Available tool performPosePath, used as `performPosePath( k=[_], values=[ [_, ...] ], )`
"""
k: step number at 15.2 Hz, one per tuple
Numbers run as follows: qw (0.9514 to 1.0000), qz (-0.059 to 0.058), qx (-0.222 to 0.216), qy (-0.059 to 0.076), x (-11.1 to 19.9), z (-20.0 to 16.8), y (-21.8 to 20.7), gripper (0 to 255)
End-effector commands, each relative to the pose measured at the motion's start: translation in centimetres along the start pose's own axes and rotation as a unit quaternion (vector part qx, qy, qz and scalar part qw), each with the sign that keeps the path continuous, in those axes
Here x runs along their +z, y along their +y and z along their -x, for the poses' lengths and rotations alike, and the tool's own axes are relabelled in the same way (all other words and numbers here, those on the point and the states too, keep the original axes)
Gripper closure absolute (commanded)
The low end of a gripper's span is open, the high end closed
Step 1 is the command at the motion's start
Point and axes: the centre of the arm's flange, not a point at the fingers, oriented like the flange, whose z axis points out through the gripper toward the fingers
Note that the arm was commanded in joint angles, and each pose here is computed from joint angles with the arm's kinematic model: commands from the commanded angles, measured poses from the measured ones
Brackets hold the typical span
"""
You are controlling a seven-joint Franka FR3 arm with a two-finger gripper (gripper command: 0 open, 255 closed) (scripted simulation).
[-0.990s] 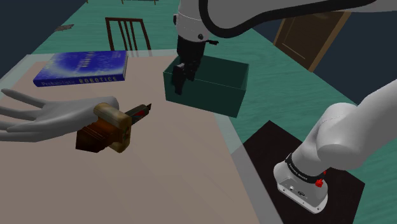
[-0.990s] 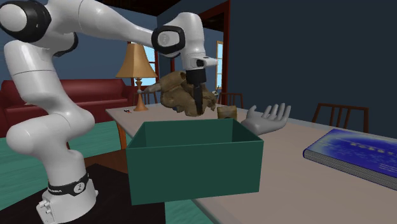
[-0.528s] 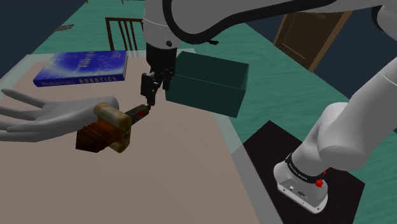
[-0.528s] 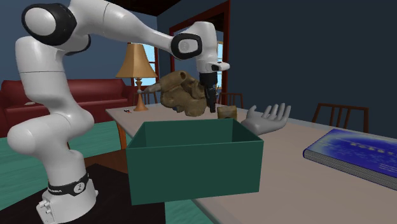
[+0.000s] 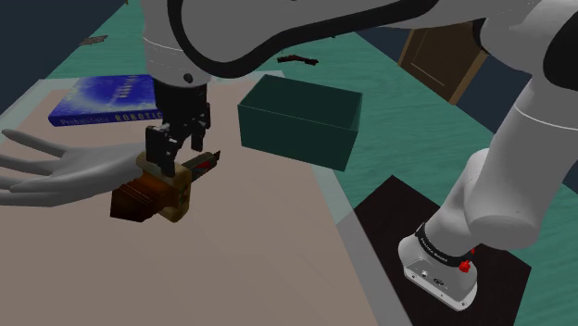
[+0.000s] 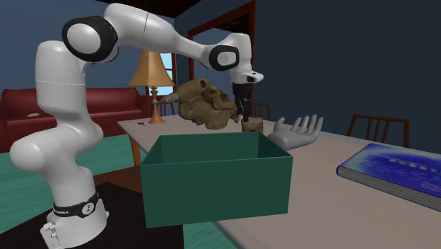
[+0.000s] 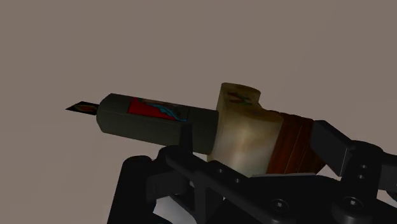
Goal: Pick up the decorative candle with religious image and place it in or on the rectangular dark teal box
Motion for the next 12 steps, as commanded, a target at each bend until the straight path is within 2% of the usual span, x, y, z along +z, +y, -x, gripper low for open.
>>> performPosePath(
  k=[1,7,12],
  values=[
    [1.0000,-0.004,-0.004,0.000,0.7,-0.5,-0.6,0],
    [1.0000,-0.004,-0.004,0.000,3.9,-0.5,-0.6,0],
    [1.0000,-0.004,-0.004,0.000,4.2,-0.5,-0.6,0]
  ],
)
